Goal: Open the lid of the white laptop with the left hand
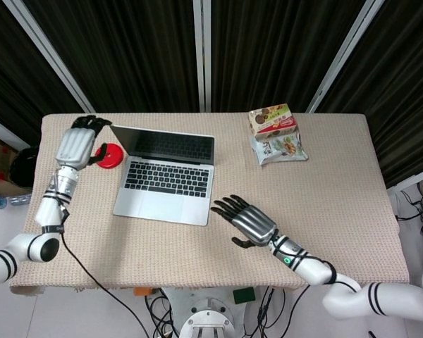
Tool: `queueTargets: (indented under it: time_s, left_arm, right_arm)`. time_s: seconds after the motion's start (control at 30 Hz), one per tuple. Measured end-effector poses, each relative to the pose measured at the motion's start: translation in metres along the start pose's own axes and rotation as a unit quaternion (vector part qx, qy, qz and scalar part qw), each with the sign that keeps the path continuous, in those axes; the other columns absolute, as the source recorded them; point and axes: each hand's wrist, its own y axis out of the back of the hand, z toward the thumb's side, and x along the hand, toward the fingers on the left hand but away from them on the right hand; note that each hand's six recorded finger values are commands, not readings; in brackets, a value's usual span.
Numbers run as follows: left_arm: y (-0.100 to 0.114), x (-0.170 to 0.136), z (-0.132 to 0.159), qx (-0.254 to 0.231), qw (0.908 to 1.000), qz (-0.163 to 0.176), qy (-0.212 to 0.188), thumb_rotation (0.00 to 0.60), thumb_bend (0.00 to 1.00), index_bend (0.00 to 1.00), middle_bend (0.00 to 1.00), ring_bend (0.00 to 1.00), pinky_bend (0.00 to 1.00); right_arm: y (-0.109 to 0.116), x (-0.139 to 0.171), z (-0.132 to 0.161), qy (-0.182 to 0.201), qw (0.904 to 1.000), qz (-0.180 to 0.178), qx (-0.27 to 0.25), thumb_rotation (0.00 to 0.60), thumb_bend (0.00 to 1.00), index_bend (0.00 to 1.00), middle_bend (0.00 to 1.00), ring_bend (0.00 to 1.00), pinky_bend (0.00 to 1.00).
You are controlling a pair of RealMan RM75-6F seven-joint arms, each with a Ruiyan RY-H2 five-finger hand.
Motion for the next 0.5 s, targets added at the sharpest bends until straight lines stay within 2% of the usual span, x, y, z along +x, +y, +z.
queueTargets:
  time_s: [0.1,0.2,0.37,0.5]
  left_arm:
    - [-0.009,-0.037,-0.011,-0.003,0.9997,-0.019,0.013,0.6,0.27,0.22,0.19,0.11,0.12]
    - [-0.016,-0.078,-0.031,0.0,0.999,-0.021,0.039,0.6,0.26,0.22,0.19,0.11,0.12]
    - [-0.017,-0.142,-0.058,0.02,0.9972,0.006,0.072,0.6,0.26,0.22,0.19,0.11,0.11]
    - [-0.014,-0.185,-0.066,0.024,0.9957,0.032,0.083,0.6,0.26,0.22,0.19,0.11,0.11]
  right_arm:
    - [0.018,0.038,-0.026,-0.037,0.9987,-0.031,0.016,0.6,0.22,0.0,0.01,0.0,0.0]
    - [0.033,0.082,-0.05,-0.08,0.9944,-0.062,0.029,0.6,0.23,0.0,0.01,0.0,0.0]
    - [0.051,0.158,-0.078,-0.152,0.9814,-0.112,0.037,0.6,0.24,0.0,0.01,0.0,0.0]
    - [0.054,0.22,-0.091,-0.204,0.9676,-0.147,0.023,0.6,0.24,0.0,0.01,0.0,0.0]
